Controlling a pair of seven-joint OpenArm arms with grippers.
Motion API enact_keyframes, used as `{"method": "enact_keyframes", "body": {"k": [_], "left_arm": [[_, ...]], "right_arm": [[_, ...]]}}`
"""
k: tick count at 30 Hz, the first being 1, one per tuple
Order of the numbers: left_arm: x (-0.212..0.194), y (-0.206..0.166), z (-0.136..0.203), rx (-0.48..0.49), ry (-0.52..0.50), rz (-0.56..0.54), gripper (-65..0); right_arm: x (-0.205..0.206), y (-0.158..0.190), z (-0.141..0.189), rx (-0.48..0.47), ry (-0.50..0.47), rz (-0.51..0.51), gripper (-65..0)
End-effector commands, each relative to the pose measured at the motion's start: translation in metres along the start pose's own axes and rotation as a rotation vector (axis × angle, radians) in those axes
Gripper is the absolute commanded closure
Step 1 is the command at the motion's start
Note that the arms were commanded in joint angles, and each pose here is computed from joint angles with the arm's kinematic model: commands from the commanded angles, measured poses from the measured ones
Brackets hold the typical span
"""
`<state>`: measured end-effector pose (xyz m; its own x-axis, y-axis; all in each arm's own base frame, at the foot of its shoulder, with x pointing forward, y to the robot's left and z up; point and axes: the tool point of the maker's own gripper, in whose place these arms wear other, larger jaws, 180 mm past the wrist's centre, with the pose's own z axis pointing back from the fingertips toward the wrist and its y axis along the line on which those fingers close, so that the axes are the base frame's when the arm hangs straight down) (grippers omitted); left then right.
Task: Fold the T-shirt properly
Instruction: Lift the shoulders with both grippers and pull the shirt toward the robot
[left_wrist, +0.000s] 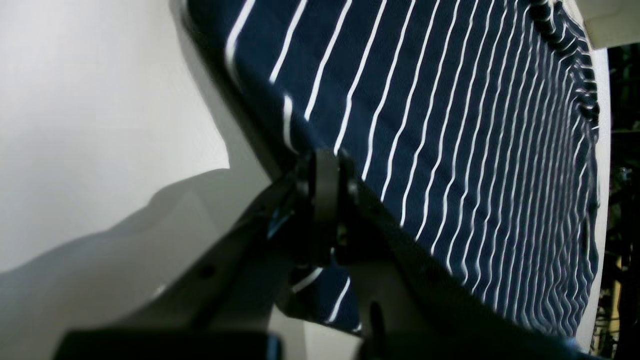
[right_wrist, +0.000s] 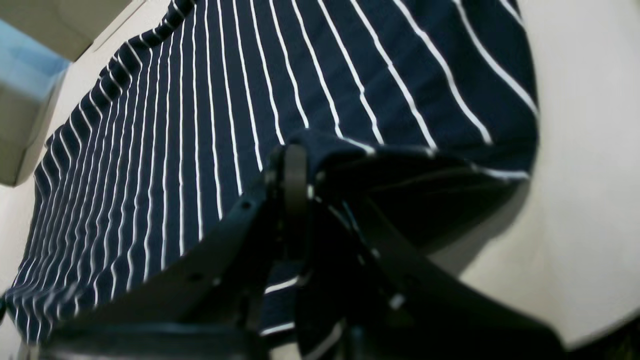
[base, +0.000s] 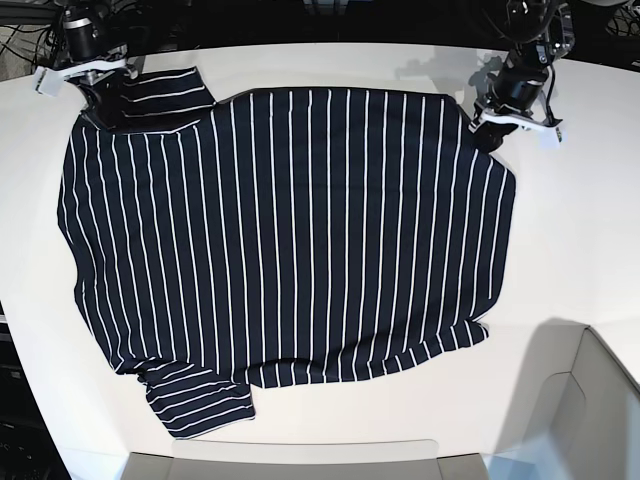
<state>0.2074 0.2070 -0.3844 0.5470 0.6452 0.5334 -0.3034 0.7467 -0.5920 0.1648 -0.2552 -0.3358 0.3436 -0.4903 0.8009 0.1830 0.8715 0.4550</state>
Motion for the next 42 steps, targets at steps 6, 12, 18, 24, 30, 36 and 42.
{"method": "enact_keyframes", "body": {"k": [6, 12, 18, 24, 30, 36, 42], "left_arm": [[0.022, -0.015, -0.004, -0.047, -0.058, -0.015, 0.0], [0.037, -0.012, -0.014, 0.019, -0.09, 0.052, 0.0], [0.059, -0.027, -0.024, -0.013, -0.135, 0.052, 0.0], [0.071, -0.044, -0.038, -0.056, -0.108, 0.051, 0.0], [0.084, -0.039, -0.062, -0.049, -0.106, 0.094, 0.0], [0.102, -0.044, -0.08, -0.061, -0.123, 0.118, 0.0], [0.123, -0.04, -0.099, -0.047, -0.121, 0.13, 0.0]], "right_arm": [[0.033, 0.006, -0.009, 0.045, -0.079, 0.047, 0.0], [0.054, 0.003, -0.027, 0.051, -0.047, 0.103, 0.0], [0.092, -0.004, -0.049, 0.021, -0.024, 0.141, 0.0], [0.12, -0.001, -0.073, -0.015, -0.009, 0.256, 0.0], [0.141, 0.005, -0.092, -0.052, 0.005, 0.33, 0.0], [0.137, 0.017, -0.121, -0.028, 0.059, 0.442, 0.0], [0.13, 0.022, -0.145, -0.038, 0.099, 0.493, 0.0]]}}
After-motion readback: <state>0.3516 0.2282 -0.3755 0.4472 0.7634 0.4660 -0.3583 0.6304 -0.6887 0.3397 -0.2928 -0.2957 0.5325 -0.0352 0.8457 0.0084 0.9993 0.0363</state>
